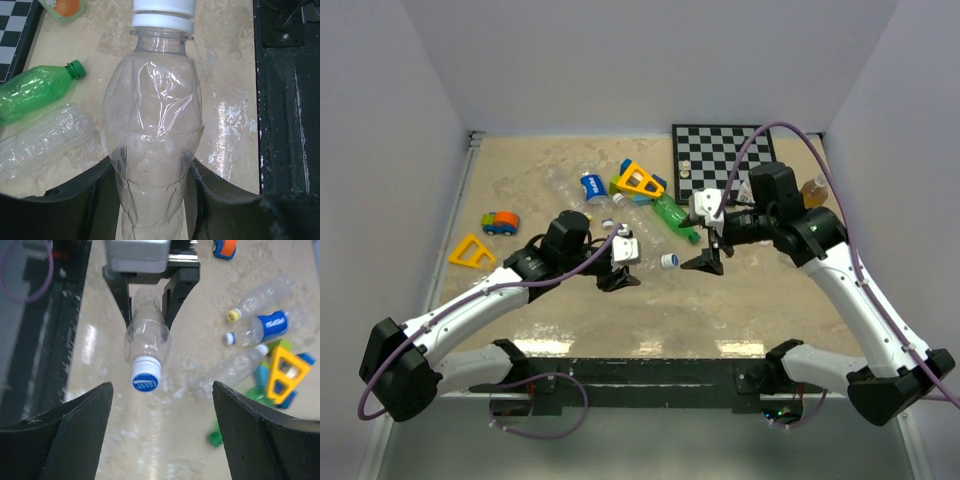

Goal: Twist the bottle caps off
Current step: Unscrew the bottle cap from the plastic bottle.

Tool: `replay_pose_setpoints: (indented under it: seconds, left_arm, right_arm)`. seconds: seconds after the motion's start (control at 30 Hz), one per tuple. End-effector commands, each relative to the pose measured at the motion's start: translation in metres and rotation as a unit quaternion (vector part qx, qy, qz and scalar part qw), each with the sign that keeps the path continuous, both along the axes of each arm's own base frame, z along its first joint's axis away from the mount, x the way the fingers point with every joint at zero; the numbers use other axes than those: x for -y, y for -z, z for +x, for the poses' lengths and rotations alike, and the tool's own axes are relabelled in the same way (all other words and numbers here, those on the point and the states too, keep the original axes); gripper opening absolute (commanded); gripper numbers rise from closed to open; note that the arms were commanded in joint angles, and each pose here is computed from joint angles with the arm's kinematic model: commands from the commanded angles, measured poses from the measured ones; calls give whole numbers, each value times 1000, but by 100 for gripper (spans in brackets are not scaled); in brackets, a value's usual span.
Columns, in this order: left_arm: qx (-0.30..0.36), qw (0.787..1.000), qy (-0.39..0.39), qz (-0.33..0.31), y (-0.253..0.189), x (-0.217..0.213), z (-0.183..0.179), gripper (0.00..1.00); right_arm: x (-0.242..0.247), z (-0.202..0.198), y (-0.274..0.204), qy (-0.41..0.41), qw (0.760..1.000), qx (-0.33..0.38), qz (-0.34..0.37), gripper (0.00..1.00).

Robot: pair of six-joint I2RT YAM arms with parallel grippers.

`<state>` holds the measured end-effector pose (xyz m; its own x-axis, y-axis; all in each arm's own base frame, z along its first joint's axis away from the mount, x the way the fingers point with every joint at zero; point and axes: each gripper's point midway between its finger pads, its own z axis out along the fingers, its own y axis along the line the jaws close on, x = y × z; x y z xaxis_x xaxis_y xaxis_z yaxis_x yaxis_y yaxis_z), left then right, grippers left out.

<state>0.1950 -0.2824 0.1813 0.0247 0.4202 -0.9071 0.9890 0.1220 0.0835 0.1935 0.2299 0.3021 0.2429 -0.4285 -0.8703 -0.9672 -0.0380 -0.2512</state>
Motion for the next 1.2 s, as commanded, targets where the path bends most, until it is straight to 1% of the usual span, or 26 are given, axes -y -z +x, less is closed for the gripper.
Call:
replay_pose_setpoints:
  seconds: [0.0, 0.07, 0.17, 0.37, 0.5, 0.63, 0.73, 0.77, 0.93, 1.03, 1.13, 1.17]
  left_arm:
    - [23, 1000, -7, -13, -13, 3, 7, 0]
    - [24, 1000, -10, -12, -14, 2, 8, 0]
    - [24, 1000, -12, -13, -14, 2, 9, 0]
    - [26, 999, -14, -12, -14, 2, 9, 0]
    - [27, 999, -17, -13, -15, 1, 10, 0]
    - [25, 999, -17, -12, -14, 2, 10, 0]
    - [27, 999, -20, -12, -15, 1, 11, 0]
    - [30, 999, -22, -12, -16, 1, 12, 0]
    - [33, 999, -30, -11, -17, -1, 15, 0]
    - [38, 999, -35, -13, -19, -1, 16, 0]
    - [42, 998, -40, -12, -20, -2, 17, 0]
    - [43, 998, -42, -13, -21, -3, 18, 0]
  right_arm:
    - [-9, -3, 0, 125, 968, -212, 52, 84]
    - [-10, -9, 1, 114, 966, -223, 55, 84]
    - [-11, 2, 7, 146, 959, -235, 56, 83]
    - [-16, 12, 28, 159, 951, -263, 38, 79]
    - [-18, 19, 37, 176, 948, -263, 27, 77]
    - [-22, 18, 40, 173, 947, -269, 23, 73]
    - [-24, 16, 44, 169, 947, -273, 17, 66]
    - [-25, 15, 45, 167, 947, -275, 14, 65]
    - [-25, 11, 50, 161, 948, -276, 2, 53]
    - [-25, 8, 50, 153, 949, -274, -2, 39]
    - [-25, 4, 50, 142, 951, -275, -4, 31]
    - [-25, 4, 49, 138, 952, -272, -3, 26]
